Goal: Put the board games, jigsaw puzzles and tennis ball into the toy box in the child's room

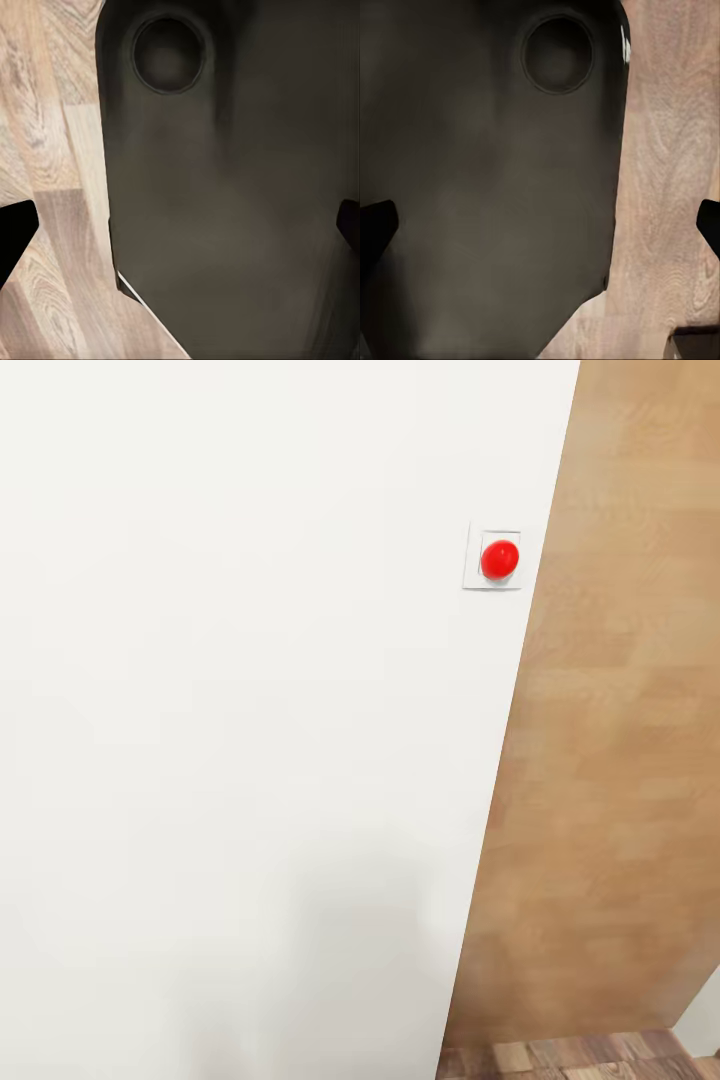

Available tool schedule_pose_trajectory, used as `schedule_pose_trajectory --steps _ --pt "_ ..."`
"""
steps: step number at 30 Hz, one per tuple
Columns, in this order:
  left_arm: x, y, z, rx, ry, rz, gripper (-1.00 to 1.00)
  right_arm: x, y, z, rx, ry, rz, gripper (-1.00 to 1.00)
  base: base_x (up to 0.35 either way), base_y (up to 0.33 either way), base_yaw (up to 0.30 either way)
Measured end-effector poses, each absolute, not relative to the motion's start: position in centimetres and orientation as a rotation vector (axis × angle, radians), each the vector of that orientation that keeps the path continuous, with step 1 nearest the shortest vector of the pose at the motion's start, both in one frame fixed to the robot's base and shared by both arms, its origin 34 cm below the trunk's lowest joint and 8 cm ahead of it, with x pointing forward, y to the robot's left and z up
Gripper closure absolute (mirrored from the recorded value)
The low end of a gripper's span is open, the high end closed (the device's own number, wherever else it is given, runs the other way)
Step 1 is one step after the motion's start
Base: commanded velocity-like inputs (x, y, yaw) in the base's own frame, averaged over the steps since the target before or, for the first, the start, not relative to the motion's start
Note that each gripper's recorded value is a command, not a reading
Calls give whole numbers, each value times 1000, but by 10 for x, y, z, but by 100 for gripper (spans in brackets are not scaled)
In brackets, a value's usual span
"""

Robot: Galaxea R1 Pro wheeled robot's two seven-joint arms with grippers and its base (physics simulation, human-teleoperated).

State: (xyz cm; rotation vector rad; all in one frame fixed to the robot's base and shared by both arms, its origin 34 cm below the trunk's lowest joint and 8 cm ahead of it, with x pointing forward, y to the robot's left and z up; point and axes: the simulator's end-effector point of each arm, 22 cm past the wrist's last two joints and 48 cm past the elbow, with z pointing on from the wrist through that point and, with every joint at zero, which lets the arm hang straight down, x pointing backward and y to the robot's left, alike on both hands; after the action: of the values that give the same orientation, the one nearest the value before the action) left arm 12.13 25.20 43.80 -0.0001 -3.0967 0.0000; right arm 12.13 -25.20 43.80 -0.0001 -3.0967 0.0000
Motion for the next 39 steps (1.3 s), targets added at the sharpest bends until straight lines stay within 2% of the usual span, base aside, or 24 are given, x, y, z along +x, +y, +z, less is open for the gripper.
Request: schedule_pose_trajectory --steps 13,39 --pt "126 232 438 10 -3105 39 -100 123 -217 439 2 -3093 -69 -100 0 0 0" --pt "125 232 455 25 -3101 40 -100 124 -217 455 -7 -3094 -71 -100 0 0 0"
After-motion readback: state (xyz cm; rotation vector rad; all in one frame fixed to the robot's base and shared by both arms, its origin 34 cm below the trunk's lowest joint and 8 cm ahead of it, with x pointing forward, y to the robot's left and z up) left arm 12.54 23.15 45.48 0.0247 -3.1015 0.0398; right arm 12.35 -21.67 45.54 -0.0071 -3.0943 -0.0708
